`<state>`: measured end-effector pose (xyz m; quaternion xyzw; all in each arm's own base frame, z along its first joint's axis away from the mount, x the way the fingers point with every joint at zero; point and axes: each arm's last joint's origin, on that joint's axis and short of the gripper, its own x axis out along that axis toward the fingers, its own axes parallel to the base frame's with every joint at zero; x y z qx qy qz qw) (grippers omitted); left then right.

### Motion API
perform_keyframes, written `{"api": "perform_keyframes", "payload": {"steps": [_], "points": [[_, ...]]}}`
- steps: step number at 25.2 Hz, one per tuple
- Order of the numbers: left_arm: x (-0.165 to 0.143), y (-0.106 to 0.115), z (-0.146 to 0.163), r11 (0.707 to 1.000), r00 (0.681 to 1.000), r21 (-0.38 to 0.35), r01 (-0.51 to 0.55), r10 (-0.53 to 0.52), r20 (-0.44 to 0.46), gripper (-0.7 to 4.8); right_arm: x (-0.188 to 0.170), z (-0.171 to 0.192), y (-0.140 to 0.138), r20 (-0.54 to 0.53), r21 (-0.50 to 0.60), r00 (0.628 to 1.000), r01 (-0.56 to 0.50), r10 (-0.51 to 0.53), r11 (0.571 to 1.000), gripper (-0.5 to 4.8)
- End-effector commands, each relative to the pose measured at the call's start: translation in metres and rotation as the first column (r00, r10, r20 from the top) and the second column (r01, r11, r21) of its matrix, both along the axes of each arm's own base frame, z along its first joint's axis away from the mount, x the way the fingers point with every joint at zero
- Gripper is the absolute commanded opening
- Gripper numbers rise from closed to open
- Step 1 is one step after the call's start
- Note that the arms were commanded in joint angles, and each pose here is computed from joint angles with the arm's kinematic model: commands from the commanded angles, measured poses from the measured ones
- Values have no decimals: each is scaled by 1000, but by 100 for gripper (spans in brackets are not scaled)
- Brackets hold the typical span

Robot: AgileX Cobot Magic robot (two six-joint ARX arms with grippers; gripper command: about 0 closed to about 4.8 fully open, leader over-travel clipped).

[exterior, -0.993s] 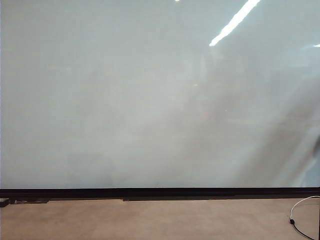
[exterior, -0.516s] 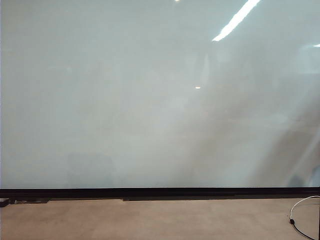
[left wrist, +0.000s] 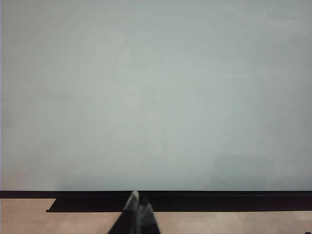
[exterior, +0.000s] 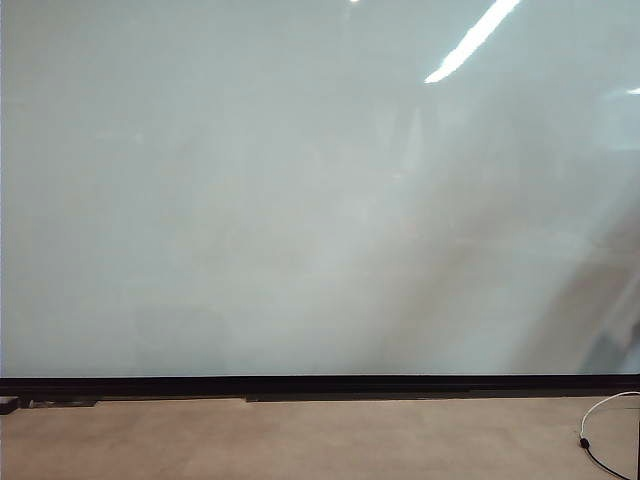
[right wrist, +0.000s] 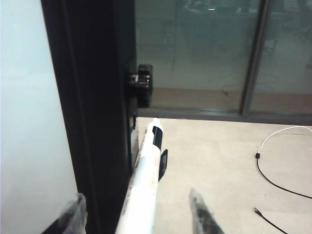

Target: Pick up the pen on the shelf to the right of the whiteboard and draw a rectangle.

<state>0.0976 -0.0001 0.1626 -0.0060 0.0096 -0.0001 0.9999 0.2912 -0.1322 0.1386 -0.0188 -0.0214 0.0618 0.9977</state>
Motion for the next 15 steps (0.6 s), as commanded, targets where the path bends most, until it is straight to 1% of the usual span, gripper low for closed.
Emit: {"api": "perform_keyframes", "payload": {"steps": [1, 9, 11, 15], "points": [[0, 0, 1, 1000, 1000, 4, 2, -2, 8, -4, 2, 6, -1, 32, -6, 999, -7, 8, 1000, 274], [0, 0, 1, 1000, 1000, 4, 2, -2, 8, -4, 4, 5, -2, 30, 13, 1000, -10, 9, 1000, 274], [0, 0, 2, 1000, 1000, 4, 2, -2, 9, -4, 7, 3, -3, 26, 24, 999, -37, 36, 999, 274], [0, 0, 1, 1000, 1000, 4, 2, -2, 8, -4, 10, 3, -4, 28, 34, 998, -53, 52, 998, 274]]}}
